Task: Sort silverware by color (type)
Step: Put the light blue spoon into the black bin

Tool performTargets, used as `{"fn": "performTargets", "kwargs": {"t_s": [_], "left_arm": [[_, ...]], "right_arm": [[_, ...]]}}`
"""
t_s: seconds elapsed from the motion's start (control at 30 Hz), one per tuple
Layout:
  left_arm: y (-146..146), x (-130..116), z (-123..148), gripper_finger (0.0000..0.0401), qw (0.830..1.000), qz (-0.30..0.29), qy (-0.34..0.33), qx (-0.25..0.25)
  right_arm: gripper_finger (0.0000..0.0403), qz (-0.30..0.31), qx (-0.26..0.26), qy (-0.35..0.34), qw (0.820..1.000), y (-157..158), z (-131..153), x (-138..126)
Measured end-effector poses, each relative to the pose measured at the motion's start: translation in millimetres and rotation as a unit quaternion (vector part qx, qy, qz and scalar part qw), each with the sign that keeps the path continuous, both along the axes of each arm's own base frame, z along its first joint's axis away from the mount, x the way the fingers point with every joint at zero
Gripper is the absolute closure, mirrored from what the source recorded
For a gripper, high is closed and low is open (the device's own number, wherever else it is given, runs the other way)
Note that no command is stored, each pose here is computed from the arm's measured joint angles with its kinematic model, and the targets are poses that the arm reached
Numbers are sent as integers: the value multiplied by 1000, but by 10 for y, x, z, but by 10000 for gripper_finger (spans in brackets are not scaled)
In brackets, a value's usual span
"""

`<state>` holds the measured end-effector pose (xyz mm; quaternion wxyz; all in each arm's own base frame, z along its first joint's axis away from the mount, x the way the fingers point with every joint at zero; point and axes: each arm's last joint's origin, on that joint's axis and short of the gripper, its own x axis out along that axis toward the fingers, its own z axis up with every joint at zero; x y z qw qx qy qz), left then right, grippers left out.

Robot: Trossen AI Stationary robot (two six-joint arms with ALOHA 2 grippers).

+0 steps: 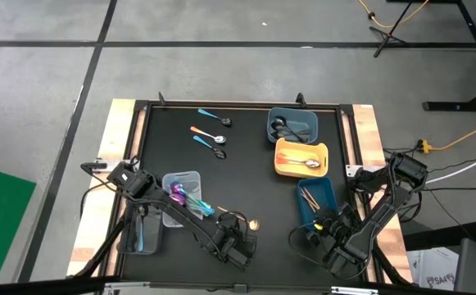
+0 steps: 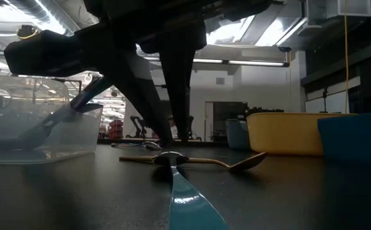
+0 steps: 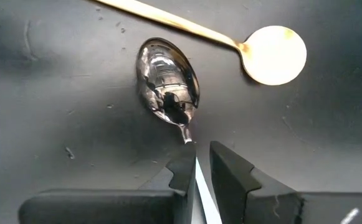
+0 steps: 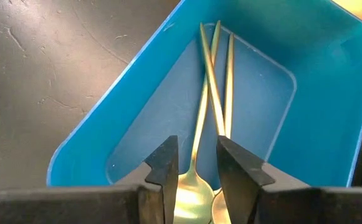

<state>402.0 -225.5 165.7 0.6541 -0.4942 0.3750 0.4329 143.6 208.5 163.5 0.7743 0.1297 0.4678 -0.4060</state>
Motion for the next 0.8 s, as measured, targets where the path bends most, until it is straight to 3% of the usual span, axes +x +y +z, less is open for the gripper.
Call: {"fn": "performTargets", "kwargs": {"t_s": [0.43,0.8], "left_arm": [[-39,45,-181,360,1000,-1,6,-8],[77,115,-203,360,996,-14,47,-68]], "right_arm": [[301,1,-1,-2,1000,1,0,2],[301,3,-1,-8,1000,5,-1,8]]}}
